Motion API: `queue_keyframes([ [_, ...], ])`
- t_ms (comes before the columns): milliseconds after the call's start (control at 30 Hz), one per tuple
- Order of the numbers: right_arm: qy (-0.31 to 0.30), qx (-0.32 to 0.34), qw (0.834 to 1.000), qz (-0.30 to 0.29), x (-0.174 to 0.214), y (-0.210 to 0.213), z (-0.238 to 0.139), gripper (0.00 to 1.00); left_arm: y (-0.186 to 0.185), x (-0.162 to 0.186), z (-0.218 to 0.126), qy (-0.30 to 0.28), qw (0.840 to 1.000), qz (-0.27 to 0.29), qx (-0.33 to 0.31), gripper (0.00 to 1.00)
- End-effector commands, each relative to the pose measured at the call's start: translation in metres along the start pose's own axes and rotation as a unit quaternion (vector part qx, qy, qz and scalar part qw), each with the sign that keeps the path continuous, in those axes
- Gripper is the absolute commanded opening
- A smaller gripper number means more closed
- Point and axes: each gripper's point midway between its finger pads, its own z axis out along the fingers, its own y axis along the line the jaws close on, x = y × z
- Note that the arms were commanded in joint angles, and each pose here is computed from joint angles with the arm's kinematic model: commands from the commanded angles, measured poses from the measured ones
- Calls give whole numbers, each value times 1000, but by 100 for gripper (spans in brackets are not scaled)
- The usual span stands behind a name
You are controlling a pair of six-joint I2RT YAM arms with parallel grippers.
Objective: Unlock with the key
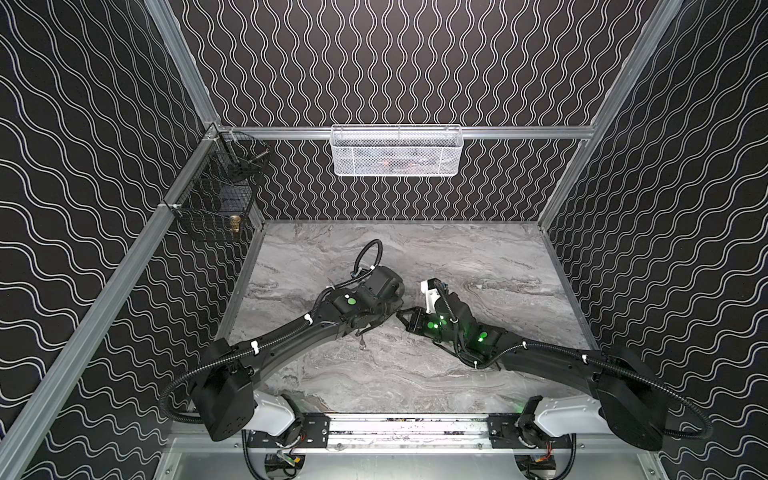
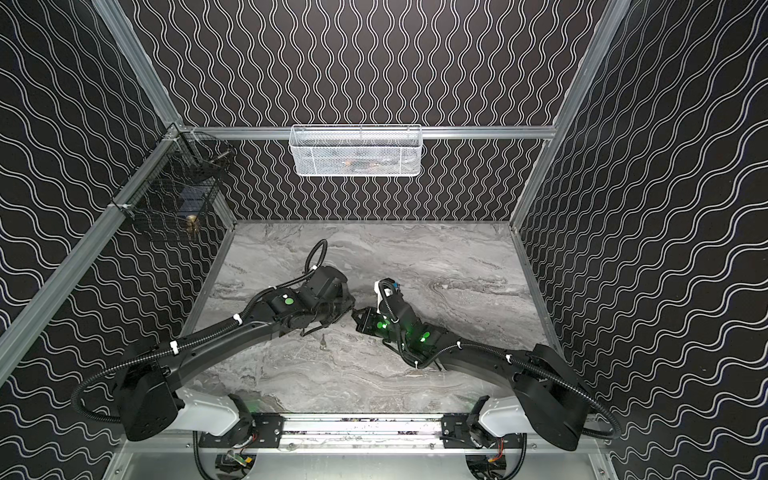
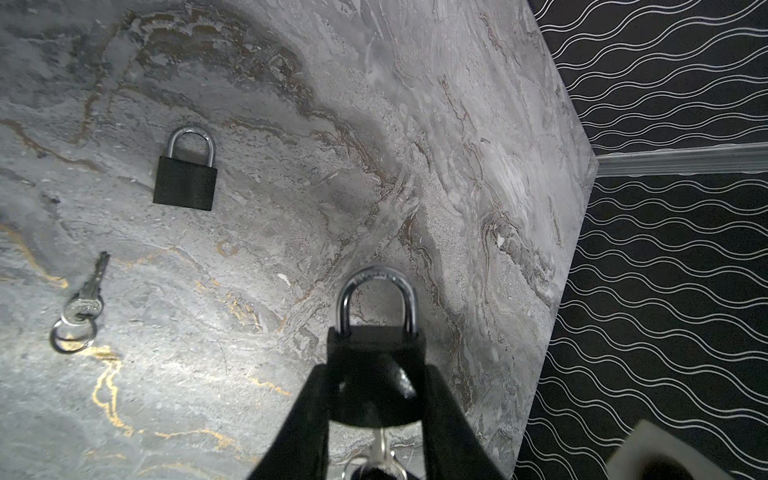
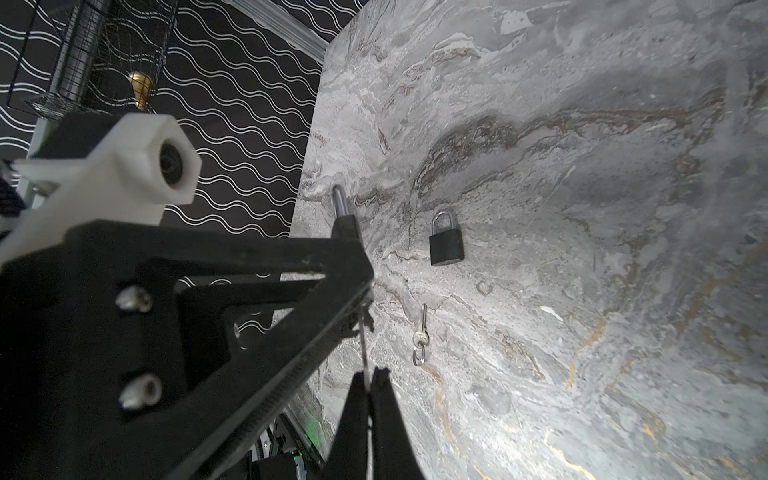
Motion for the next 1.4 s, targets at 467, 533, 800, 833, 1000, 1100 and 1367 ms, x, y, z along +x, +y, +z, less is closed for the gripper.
queue_keyframes([
  [467,-67,1,995,-69,-35,22,-4,0,-16,21,-5,53,998,-18,41,0],
  [533,-70,-5,995,-70,-35,22,-3,0,-20,19,-9,51,997,-18,46,0],
  [800,-69,1,993,-93,-37,25,2,0,-38,29,-13,81,992,-29,87,0],
  [833,-74,2,993,-93,-39,24,1,0,-40,28,-15,80,993,-25,87,0],
  [1000,-71,-3,993,-92,-40,28,1,0,-41,23,-19,66,994,-18,86,0],
  [1100,-68,-4,993,-95,-38,28,0,0,-36,22,-17,63,995,-17,80,0],
  [1367,-54,-2,992,-115,-30,24,-8,13,-40,1,-26,11,997,31,75,0],
])
